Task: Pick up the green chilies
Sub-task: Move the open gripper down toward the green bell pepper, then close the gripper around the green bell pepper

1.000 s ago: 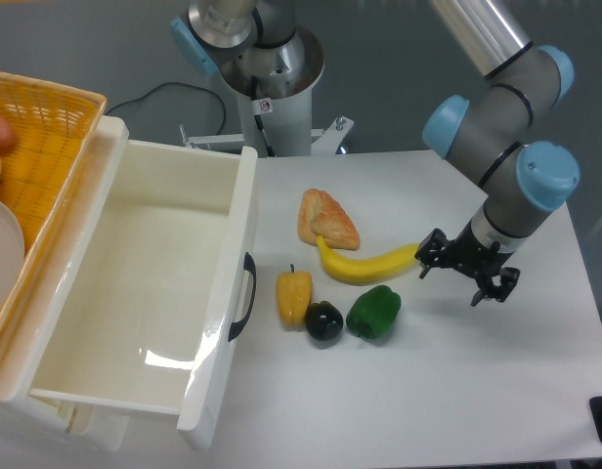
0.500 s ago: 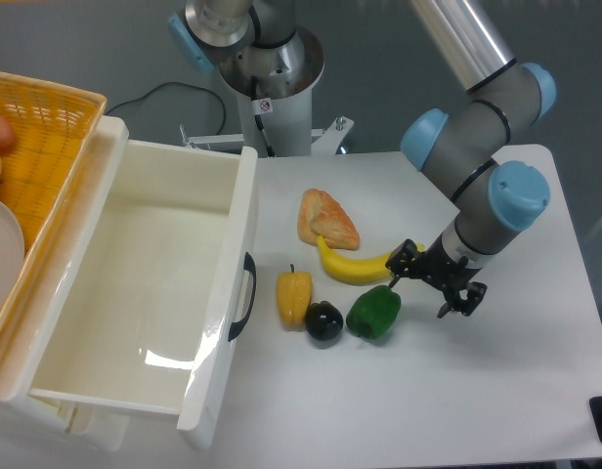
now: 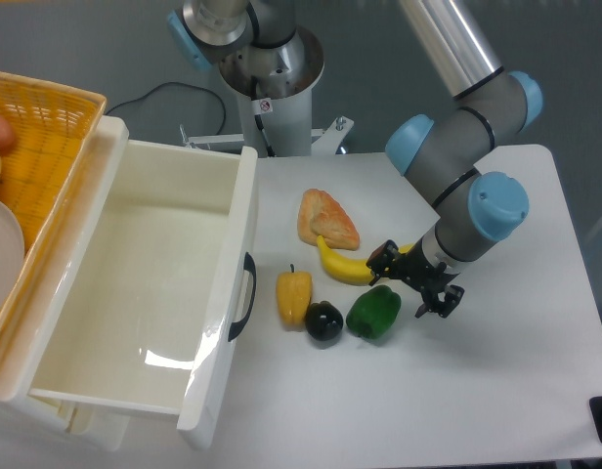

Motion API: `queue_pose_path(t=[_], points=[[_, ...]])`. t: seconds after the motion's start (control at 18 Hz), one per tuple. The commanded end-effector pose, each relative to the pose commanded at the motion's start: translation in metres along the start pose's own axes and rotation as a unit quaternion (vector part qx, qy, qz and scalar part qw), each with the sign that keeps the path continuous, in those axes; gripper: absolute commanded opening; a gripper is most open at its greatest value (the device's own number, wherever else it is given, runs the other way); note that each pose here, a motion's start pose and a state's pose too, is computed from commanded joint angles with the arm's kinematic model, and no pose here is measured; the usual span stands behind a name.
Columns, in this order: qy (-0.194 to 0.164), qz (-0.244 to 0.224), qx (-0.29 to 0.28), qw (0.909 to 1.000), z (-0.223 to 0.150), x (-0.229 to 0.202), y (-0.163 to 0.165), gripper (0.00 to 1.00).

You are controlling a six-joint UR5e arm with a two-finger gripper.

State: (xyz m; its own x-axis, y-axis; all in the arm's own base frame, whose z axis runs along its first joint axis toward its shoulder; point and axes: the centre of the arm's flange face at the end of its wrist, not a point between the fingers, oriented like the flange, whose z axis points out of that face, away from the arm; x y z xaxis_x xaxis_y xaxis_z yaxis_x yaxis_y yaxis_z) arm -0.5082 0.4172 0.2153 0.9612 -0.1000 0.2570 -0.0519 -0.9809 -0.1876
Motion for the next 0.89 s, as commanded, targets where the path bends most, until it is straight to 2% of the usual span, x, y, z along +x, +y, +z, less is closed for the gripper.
queue_pose_path(t=[0.61, 0.67, 0.78, 0.83, 0.89], points=[[0.001, 0.011, -0.003, 0.9999, 0.018, -0.003, -0.007, 0.99], [0.001, 0.011, -0.003, 0.9999, 0.018, -0.003, -0.007, 0.92], [0.0, 0.01, -0.004, 0.9999, 0.018, -0.003, -0.007, 0.5], [-0.002, 0.011, -0.003, 0.9999, 0.017, -0.003, -0.007, 0.35], [-0.007, 0.013, -0.002, 0.9999, 0.016, -0.004, -0.008, 0.27]])
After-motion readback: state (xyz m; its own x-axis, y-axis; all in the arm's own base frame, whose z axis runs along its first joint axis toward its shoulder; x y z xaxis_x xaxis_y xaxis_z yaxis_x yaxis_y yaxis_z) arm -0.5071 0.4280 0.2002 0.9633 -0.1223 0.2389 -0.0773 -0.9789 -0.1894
